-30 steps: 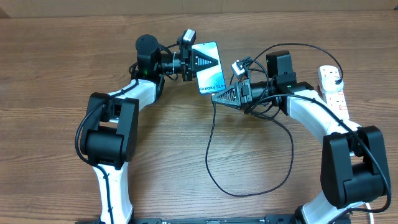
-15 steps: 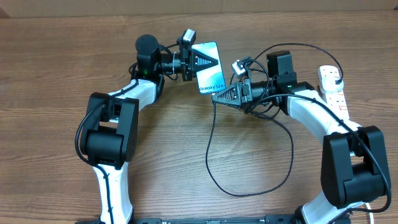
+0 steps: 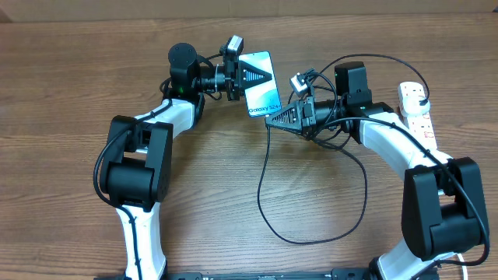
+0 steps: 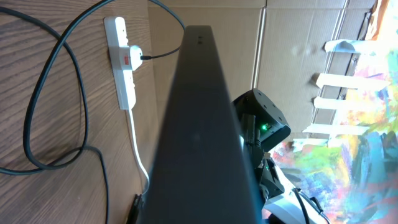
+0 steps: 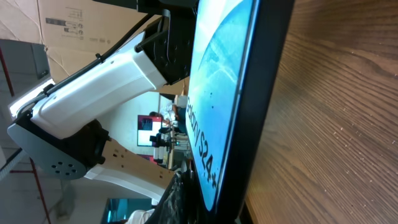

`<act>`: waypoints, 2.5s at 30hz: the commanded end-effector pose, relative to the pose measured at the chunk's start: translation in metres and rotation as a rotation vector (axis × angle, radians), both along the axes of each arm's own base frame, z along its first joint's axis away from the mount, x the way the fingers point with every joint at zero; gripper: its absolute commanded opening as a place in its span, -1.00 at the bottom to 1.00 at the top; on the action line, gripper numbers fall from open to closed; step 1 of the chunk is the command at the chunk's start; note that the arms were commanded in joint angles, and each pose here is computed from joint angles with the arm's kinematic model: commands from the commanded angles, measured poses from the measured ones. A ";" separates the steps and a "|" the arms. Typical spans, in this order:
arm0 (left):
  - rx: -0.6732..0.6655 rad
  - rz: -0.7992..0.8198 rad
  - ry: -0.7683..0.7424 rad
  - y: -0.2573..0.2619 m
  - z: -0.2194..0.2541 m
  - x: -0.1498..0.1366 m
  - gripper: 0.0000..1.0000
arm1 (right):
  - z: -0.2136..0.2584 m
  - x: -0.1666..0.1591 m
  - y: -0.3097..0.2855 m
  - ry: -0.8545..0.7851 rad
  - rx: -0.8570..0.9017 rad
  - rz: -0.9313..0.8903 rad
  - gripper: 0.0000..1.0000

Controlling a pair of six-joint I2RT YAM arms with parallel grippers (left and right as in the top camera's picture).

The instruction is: Plug charger to phone and switch on socket

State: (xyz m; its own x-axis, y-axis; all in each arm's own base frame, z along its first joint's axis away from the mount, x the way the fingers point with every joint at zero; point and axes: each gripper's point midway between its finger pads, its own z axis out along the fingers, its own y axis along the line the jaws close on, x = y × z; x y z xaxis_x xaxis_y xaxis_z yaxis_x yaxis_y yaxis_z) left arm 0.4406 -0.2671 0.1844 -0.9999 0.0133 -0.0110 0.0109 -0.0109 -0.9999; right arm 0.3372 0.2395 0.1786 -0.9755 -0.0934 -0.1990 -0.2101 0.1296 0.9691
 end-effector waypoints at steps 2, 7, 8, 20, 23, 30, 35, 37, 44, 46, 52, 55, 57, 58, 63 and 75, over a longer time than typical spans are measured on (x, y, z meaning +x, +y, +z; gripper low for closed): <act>-0.005 -0.097 -0.069 -0.015 0.009 -0.020 -0.91 | 0.011 0.008 -0.002 -0.054 -0.007 -0.024 -0.92; -0.004 -0.082 -0.045 -0.014 0.009 -0.017 -0.91 | 0.011 0.008 -0.002 -0.051 -0.007 -0.024 -0.92; -0.005 -0.074 -0.045 -0.014 0.009 -0.016 -0.91 | 0.011 0.008 -0.002 -0.049 -0.007 -0.023 -0.92; -0.004 -0.035 -0.020 -0.003 0.009 -0.006 -0.91 | 0.013 0.004 -0.002 -0.040 0.008 -0.008 -0.92; -0.005 -0.022 -0.019 -0.003 0.009 -0.004 -0.92 | 0.013 0.003 -0.001 -0.039 0.010 -0.003 -0.92; -0.006 -0.010 -0.012 -0.003 0.009 -0.002 -0.91 | 0.013 0.002 0.000 -0.031 0.009 -0.001 -0.92; -0.007 0.009 0.007 -0.003 0.010 0.002 -0.92 | 0.012 0.002 0.000 -0.030 0.008 -0.001 -0.92; -0.007 0.011 0.013 -0.003 0.010 0.002 -0.91 | 0.012 0.002 0.000 -0.030 0.008 -0.001 -0.92; -0.007 0.010 0.034 -0.003 0.010 0.002 -0.91 | 0.012 0.002 0.000 -0.033 0.008 -0.001 -0.92; -0.007 0.007 0.033 -0.003 0.010 0.001 -0.91 | 0.012 0.002 0.000 -0.034 0.007 -0.001 -0.92; -0.007 -0.003 0.012 -0.007 0.010 -0.001 -0.91 | 0.012 0.003 0.000 -0.034 0.005 -0.004 -0.92; -0.007 -0.010 0.004 -0.011 0.010 -0.003 -0.91 | 0.012 0.003 0.000 -0.035 0.005 -0.004 -0.92; -0.007 -0.011 -0.008 -0.011 0.010 -0.004 -0.91 | 0.012 0.002 0.000 -0.034 0.006 -0.003 -0.92; -0.007 -0.011 -0.013 -0.011 0.010 -0.004 -0.91 | 0.012 0.002 0.000 -0.033 0.009 -0.001 -0.92; -0.006 -0.029 -0.026 -0.011 0.009 -0.007 -0.91 | 0.012 0.002 0.000 -0.034 0.008 -0.001 -0.92; -0.005 -0.038 -0.010 -0.010 0.009 -0.008 -0.91 | 0.011 0.006 -0.001 -0.045 -0.004 -0.016 -0.92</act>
